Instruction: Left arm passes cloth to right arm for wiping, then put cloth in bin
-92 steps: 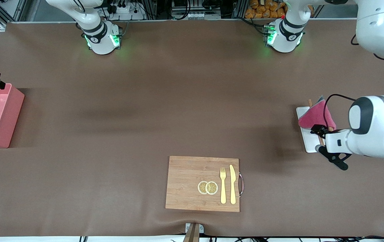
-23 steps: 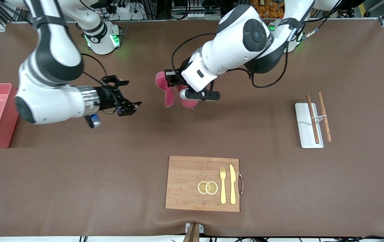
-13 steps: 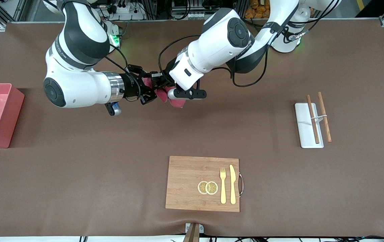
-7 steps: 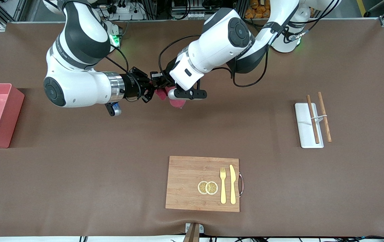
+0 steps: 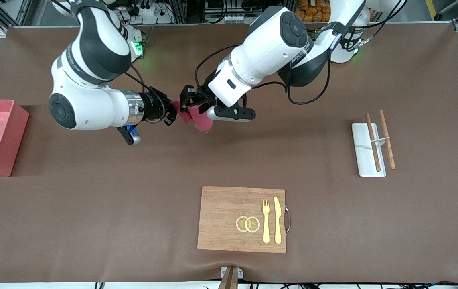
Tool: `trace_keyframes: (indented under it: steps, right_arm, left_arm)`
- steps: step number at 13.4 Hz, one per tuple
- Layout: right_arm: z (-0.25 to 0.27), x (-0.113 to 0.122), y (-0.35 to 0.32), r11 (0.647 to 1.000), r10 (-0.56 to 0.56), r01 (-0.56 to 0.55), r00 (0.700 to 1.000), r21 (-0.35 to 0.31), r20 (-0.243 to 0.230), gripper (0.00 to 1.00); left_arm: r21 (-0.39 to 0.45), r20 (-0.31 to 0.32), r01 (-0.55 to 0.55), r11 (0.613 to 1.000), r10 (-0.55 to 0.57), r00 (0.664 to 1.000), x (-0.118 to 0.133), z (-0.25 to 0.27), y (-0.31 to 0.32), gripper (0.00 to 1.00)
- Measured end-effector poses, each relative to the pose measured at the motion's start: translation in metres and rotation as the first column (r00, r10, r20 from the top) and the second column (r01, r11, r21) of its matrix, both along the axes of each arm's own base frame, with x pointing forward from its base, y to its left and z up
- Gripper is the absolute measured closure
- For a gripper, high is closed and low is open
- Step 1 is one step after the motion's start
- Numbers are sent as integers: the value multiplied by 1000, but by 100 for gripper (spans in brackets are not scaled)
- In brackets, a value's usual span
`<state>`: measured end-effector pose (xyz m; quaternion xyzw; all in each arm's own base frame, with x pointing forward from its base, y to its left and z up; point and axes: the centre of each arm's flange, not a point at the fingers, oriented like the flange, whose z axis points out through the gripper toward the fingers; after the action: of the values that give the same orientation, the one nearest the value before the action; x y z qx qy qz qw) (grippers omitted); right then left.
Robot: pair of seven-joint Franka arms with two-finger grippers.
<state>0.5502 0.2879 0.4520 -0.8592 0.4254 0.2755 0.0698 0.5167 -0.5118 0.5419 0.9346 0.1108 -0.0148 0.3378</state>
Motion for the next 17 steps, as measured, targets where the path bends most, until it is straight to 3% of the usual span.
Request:
trace_keyframes:
  steps: [3, 5, 7, 10, 13, 15, 17]
  right_arm:
    - [-50, -4, 16, 989, 125, -109, 979, -102, 161, 96]
    - [-94, -3, 6, 980, 188, -167, 955, -108, 231, 96]
    - [-127, 2, -27, 971, 237, -216, 935, -107, 262, 96]
    - [-138, 29, -122, 947, 322, -310, 899, -90, 298, 96]
    - [-143, 47, -266, 891, 447, -444, 822, -96, 352, 96]
    - [-146, 43, -356, 848, 518, -519, 767, -107, 379, 96]
    - [-145, 33, -417, 792, 600, -594, 710, -144, 369, 96]
  left_arm:
    - [148, -11, 2, 989, 0, 1000, 28, -6, 48, 0]
    - [273, -11, -19, 962, 23, 1000, 54, -12, 97, 0]
    - [396, -7, -44, 917, 51, 999, 76, -20, 144, 0]
    - [531, 5, -58, 845, 65, 998, 106, -31, 215, 0]
    - [561, -5, -15, 828, 22, 1000, 131, -35, 287, 0]
    - [572, -12, 19, 820, -15, 1000, 138, -26, 334, 0]
    - [583, -27, 55, 811, -48, 998, 135, -10, 367, 0]
